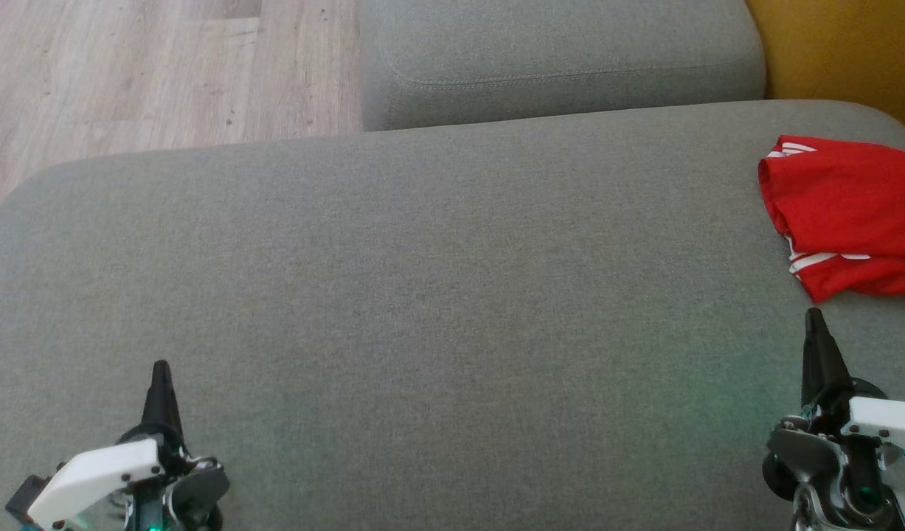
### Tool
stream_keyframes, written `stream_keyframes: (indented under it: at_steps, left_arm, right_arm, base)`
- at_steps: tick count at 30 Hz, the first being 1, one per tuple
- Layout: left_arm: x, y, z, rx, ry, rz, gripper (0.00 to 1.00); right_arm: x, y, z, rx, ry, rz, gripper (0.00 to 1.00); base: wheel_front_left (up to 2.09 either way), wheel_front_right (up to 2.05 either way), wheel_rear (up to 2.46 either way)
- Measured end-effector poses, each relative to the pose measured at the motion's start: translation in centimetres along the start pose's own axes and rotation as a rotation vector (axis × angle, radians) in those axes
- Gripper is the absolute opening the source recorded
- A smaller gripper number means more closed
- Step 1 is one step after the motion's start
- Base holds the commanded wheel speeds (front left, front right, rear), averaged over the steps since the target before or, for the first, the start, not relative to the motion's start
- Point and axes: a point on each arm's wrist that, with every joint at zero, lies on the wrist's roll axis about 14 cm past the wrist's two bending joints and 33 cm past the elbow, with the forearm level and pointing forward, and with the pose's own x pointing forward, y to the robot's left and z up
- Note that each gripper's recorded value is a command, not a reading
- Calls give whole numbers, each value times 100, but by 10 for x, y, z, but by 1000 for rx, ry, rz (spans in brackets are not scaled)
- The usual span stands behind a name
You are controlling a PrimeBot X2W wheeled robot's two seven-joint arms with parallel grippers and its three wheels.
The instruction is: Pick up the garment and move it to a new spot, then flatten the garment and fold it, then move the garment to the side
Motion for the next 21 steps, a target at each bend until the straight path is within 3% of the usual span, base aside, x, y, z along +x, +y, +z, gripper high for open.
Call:
stream_keyframes:
  at_steps: [21]
  left_arm:
    - [0,0,0,-1,0,0,0]
  right_arm:
    - [0,0,0,0,0,0,0]
  base:
    - [0,0,0]
